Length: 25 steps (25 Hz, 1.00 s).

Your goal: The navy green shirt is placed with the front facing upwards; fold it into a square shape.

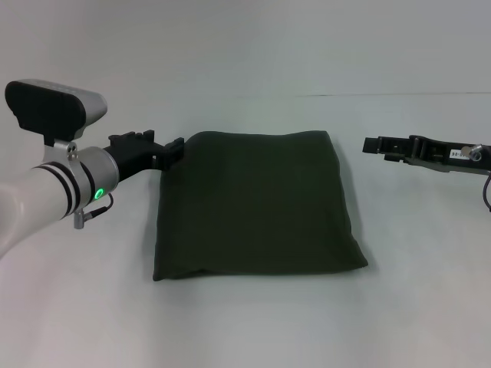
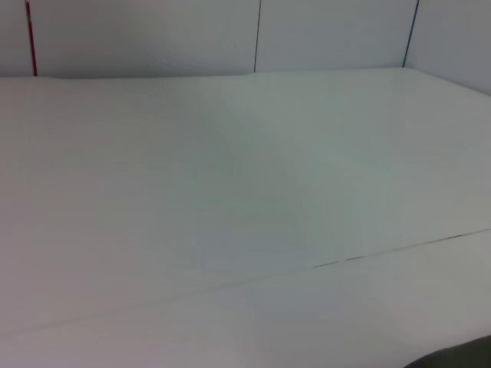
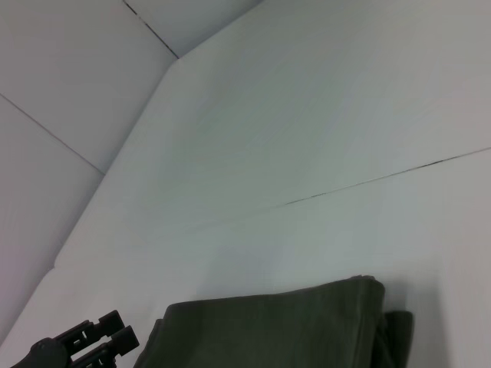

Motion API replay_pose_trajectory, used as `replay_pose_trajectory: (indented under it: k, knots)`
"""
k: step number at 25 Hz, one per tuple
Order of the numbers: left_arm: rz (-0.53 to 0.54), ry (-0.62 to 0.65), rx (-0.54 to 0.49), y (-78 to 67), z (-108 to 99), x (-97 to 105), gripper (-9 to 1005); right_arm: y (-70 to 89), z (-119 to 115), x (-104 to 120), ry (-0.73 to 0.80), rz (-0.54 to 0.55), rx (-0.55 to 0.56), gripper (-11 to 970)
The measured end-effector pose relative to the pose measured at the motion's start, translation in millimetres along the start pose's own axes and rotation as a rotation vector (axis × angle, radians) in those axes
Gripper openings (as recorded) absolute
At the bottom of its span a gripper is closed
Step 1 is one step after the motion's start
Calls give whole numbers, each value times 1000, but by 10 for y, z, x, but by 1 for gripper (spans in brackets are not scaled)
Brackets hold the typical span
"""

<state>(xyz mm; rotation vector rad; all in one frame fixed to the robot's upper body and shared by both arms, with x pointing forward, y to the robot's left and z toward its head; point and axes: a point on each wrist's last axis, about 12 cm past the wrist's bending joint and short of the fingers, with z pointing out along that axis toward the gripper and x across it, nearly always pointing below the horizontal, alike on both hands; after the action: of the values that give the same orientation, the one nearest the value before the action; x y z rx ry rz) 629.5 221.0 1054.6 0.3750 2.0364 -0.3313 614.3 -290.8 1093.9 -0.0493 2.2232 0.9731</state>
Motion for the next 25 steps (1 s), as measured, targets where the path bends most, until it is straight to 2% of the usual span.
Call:
replay_pose_trajectory:
  k: [17,21,25]
  knots:
    - [79,45,-7,-60,38,79,586,4,5,3,1,2,-1,677]
    - [73,38,-9,-53,37,62,585,8,10,-1,1,1,-1,677]
    - [37,5,-30,17,2,-5,585,7,8,-6,5,-5,1,677]
